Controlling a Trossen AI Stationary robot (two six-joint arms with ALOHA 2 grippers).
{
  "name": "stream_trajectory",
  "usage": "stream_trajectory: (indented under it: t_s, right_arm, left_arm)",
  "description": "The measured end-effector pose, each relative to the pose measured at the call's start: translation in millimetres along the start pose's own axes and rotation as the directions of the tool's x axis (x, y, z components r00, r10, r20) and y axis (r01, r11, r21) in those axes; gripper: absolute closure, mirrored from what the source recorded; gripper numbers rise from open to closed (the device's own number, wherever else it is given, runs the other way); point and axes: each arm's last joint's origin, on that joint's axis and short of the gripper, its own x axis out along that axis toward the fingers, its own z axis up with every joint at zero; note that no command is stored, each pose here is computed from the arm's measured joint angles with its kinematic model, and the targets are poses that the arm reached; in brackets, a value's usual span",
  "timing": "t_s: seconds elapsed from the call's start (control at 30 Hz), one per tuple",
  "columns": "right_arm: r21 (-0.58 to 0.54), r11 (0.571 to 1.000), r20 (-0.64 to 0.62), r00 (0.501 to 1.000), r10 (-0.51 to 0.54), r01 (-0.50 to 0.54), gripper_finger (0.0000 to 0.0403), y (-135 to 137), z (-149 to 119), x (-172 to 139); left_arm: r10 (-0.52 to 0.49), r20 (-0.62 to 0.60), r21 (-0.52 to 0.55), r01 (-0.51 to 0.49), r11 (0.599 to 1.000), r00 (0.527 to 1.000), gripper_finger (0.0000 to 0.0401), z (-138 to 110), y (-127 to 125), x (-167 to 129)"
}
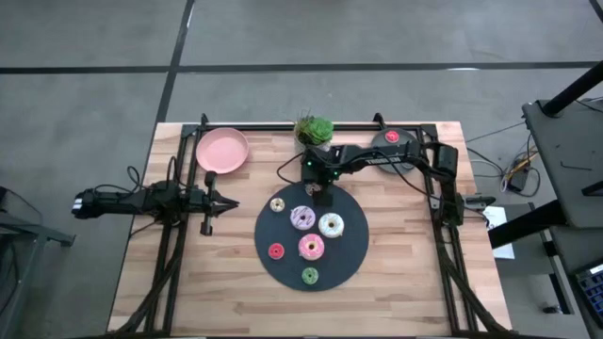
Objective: Pick & Place donuts
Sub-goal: Put the small brown donut on the gray plate
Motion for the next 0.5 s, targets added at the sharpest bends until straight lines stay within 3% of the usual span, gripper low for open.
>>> stream_trajectory:
  t_s: [0.5]
  right_arm:
    - [0.002,1.0,0.02,1.0,-0.001,0.001,0.0076,-2.0,-2.5,5.0]
  left_arm:
    - [0.0,0.0,0.0,0.0,1.0,1.0,0.0401,0.0,0.0,0.0]
